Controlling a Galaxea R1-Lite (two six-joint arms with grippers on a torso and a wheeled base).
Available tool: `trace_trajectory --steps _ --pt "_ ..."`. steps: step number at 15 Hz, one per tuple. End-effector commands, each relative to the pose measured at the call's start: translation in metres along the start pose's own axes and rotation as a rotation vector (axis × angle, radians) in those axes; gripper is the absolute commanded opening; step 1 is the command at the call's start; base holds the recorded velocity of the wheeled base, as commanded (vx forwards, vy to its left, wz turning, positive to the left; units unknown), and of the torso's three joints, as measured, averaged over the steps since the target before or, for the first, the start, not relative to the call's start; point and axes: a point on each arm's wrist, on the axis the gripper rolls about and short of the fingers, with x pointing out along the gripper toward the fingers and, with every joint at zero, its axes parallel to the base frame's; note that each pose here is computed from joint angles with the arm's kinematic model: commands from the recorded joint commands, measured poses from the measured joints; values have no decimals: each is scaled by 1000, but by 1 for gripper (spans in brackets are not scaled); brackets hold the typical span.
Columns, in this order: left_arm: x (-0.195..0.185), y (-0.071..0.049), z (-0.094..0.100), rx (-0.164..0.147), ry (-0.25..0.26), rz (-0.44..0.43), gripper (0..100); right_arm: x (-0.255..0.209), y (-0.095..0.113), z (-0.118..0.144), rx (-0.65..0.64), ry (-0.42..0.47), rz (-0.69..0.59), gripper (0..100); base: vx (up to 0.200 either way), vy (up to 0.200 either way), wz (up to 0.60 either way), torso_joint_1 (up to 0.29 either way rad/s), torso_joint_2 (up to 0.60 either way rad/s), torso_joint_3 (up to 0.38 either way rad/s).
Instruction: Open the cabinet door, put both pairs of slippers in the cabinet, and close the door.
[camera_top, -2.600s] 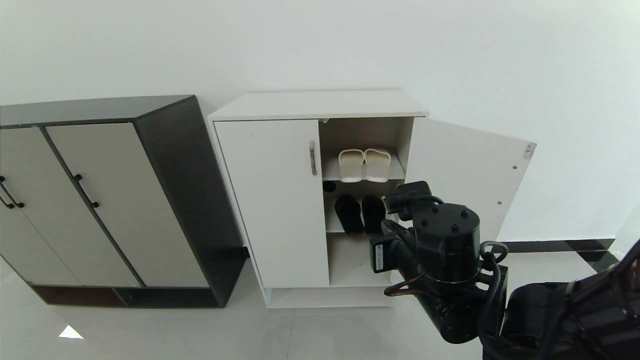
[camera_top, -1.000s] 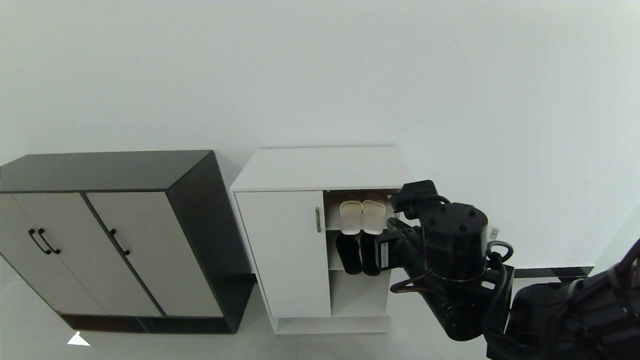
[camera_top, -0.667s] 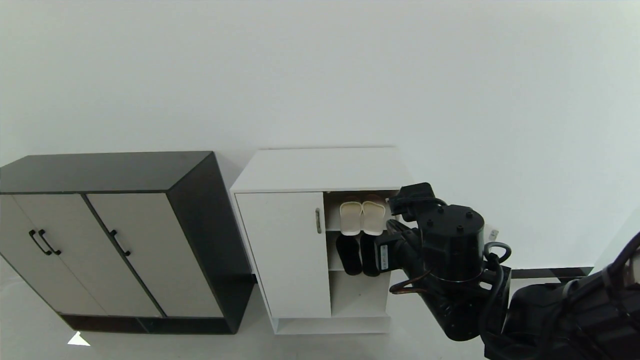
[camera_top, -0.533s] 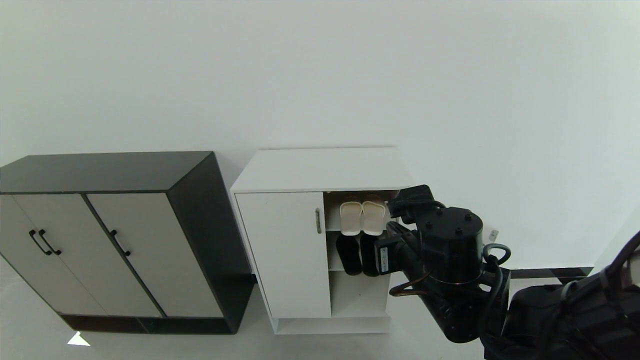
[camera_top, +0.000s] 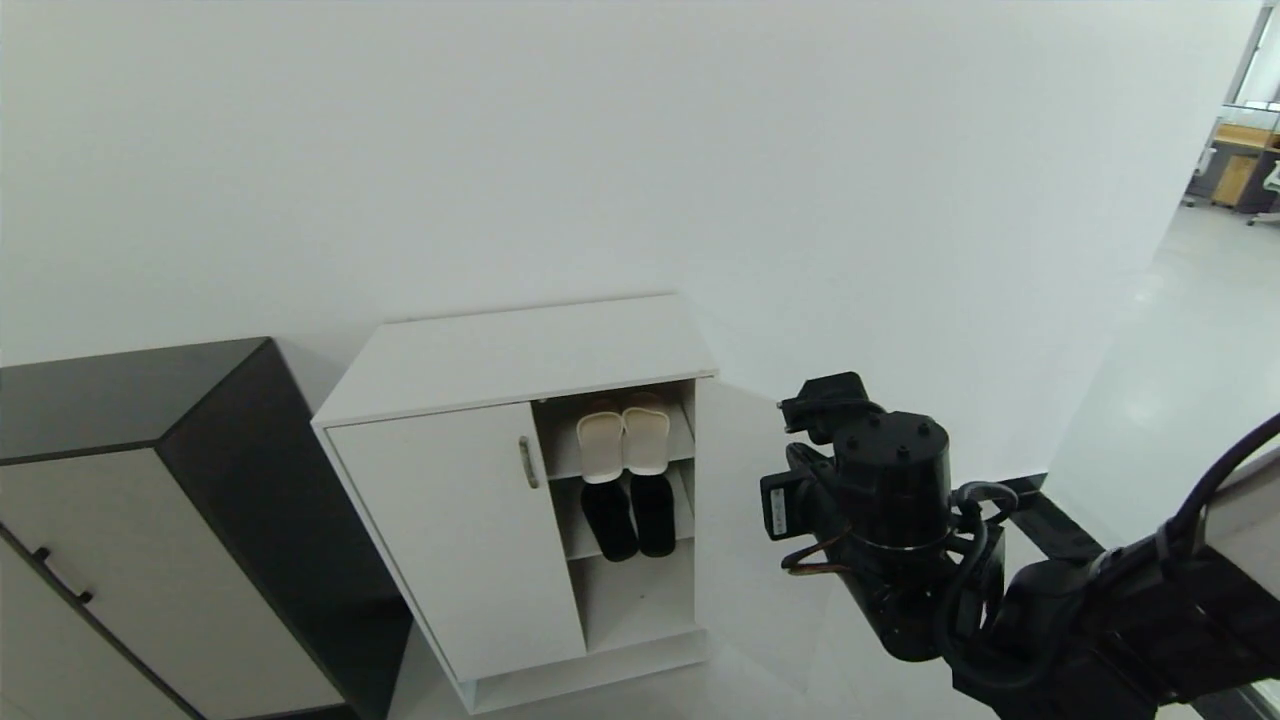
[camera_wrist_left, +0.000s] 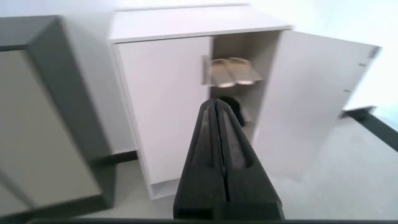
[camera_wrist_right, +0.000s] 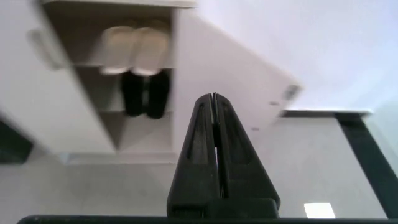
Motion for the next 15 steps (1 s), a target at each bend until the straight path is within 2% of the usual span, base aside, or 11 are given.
trace_trajectory --steps 1,4,6,9,12,15 --pt "0 0 0 0 1 0 0 19 -10 -2 11 0 -44 0 0 0 0 0 0 0" --pt "0 0 0 4 1 -3 0 58 -50 20 74 -47 -23 0 0 0 0 0 0 0" --pt "0 0 0 4 1 -3 0 88 -71 35 117 -9 -93 0 0 0 0 0 0 0" --pt "0 0 0 4 1 -1 0 111 -92 54 203 80 -41 0 0 0 0 0 0 0" --pt "0 0 0 3 1 -1 0 153 -108 50 225 100 -94 0 0 0 0 0 0 0" --pt "0 0 0 1 1 -1 0 191 -118 26 226 131 -136 0 0 0 0 0 0 0"
